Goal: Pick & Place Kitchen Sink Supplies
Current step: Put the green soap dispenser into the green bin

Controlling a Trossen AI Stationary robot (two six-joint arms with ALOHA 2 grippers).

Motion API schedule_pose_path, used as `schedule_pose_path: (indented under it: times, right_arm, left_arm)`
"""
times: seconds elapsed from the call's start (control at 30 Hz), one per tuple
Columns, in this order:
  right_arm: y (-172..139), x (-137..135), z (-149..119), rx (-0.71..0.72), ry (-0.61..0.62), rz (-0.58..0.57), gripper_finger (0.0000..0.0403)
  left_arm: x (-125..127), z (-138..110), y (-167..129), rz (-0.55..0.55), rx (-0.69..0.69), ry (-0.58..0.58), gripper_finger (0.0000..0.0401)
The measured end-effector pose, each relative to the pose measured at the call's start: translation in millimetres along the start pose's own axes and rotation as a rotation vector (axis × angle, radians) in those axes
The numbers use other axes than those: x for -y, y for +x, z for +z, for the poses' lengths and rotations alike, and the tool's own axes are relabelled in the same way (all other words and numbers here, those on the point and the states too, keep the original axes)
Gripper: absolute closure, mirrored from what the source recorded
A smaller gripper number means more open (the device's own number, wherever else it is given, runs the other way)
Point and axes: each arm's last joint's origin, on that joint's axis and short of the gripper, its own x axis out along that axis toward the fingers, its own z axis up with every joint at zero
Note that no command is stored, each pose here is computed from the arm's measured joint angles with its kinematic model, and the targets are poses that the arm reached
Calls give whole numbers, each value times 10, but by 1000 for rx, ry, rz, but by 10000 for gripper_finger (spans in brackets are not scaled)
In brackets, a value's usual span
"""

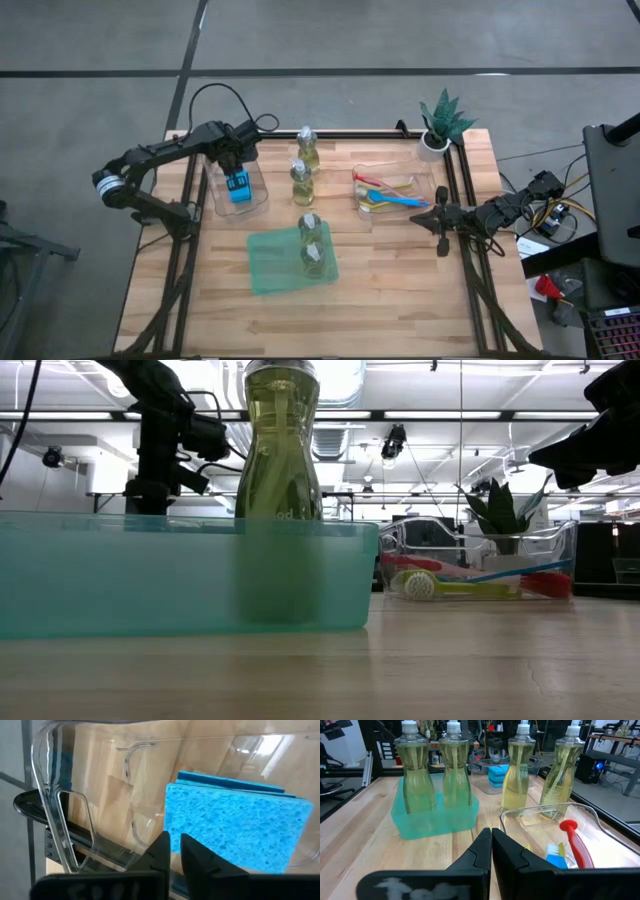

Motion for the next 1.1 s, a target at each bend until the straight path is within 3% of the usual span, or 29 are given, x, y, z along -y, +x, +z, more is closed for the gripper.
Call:
schedule_pose_path:
  times: [0.33,0.67,0.83,1.1]
  right_arm:
    - [0,0,0,0,0,0,394]
    - [0,0,0,0,0,0,394]
    - [0,0,0,0,0,0,394]
    - [0,0,0,0,0,0,394]
  left_arm:
    - [-6,-6,-27,3,10,-59,284]
    - [-47,-82,-273,19,136,-156,212]
    - [-46,-147,-368,9,181,-223,203]
    - [-1,-261,-569,-124,325,-386,221]
